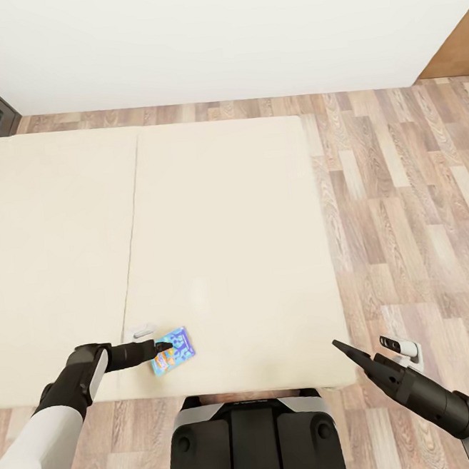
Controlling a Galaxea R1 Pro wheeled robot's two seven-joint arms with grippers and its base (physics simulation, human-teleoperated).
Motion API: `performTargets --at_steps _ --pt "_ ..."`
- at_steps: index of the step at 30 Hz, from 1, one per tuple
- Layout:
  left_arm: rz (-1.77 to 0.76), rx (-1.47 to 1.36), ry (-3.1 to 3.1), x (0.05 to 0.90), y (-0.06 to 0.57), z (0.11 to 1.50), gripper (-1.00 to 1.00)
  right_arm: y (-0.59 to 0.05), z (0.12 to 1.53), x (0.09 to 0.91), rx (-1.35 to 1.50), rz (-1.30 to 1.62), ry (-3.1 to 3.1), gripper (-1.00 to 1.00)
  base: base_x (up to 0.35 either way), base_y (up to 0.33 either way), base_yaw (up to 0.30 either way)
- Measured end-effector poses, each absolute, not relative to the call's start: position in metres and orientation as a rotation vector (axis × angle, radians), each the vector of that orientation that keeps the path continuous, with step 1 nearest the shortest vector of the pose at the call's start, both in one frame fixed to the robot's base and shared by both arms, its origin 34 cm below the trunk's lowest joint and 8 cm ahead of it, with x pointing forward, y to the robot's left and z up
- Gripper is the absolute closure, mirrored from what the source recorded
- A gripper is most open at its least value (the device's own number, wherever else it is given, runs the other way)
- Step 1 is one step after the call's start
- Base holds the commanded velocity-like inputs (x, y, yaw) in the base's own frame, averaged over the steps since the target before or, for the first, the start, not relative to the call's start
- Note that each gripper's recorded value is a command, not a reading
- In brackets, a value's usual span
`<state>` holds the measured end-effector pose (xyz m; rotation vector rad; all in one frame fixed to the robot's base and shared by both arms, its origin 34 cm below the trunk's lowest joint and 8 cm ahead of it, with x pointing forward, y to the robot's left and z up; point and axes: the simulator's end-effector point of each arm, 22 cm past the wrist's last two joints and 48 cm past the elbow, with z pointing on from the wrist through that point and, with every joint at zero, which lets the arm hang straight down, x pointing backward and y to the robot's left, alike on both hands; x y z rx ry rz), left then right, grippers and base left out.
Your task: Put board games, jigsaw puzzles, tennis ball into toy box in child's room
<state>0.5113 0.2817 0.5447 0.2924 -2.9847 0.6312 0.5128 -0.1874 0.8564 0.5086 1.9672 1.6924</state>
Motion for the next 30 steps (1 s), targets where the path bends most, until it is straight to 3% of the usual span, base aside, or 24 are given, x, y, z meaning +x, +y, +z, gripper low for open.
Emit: performTargets --at_steps 30 --pt "0.642 0.29 -2.989 0.5141 0.2805 0.5461 -1.0 -0.1874 0.8564 0.5128 0.509 1.692 1.967 -1.0 0.0 -0.136 0.0"
